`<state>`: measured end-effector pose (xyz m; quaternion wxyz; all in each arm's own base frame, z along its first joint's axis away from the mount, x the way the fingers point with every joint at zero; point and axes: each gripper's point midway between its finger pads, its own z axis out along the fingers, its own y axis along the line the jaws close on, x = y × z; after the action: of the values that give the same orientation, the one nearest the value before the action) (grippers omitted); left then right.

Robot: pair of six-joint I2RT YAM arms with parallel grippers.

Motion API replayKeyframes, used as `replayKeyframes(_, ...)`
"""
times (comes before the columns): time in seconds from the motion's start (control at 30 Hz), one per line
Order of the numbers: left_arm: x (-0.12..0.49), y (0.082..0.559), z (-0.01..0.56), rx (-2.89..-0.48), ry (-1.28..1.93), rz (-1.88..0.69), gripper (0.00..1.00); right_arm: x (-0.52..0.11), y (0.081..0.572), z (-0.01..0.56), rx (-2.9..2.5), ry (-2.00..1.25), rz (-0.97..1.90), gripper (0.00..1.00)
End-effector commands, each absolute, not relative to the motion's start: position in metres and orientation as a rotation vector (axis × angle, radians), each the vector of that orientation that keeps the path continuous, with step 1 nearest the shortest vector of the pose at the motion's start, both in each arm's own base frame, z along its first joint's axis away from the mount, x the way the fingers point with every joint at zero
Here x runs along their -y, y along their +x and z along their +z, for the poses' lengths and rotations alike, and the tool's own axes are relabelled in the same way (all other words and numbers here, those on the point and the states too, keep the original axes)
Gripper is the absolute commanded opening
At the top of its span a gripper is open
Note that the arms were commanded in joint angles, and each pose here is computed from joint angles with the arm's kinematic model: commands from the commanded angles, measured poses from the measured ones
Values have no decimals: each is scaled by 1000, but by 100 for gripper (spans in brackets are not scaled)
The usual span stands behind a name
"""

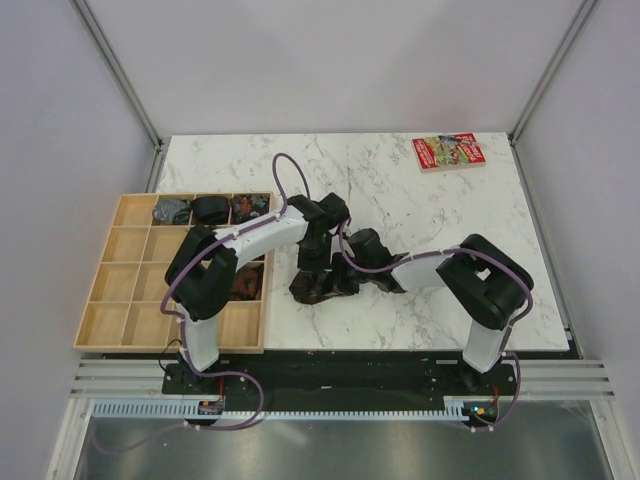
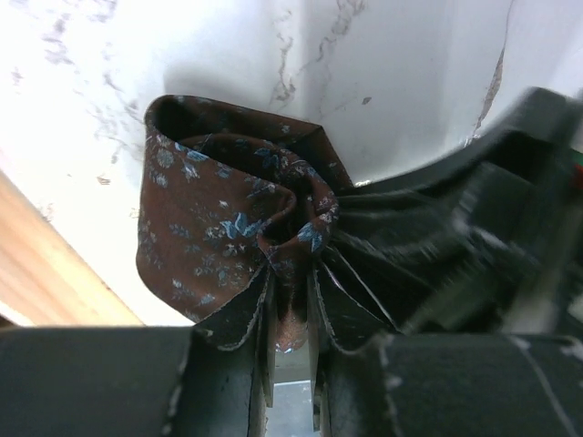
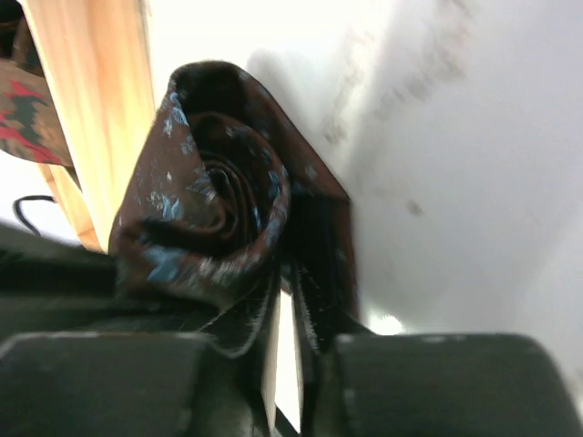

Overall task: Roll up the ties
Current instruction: Roll the tie at the center of the board.

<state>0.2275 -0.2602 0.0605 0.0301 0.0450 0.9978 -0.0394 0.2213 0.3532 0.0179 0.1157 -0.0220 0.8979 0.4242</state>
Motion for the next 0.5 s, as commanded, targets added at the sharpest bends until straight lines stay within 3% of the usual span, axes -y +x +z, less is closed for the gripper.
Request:
replayKeyframes(0.0, 273, 218, 36, -3112, 115, -129, 22, -341, 216, 37, -2587, -171, 1179, 22)
replayKeyframes(0.17, 276, 218, 35, -3115, 118, -146, 25, -319, 202, 47, -2596, -174, 1116, 30)
replayKeyframes(0.23, 279, 220, 40, -3094, 133, -173, 31, -311, 197, 55, -2588, -177, 1096, 32)
replayKeyframes(0.3, 280, 220, 47, -3060, 149, -172, 47, -299, 196, 52, -2590, -167, 1036, 34)
replayKeyframes(0.47, 282, 224, 63, -3018, 143, -221, 58, -274, 196, 61, -2579, -146, 955, 38)
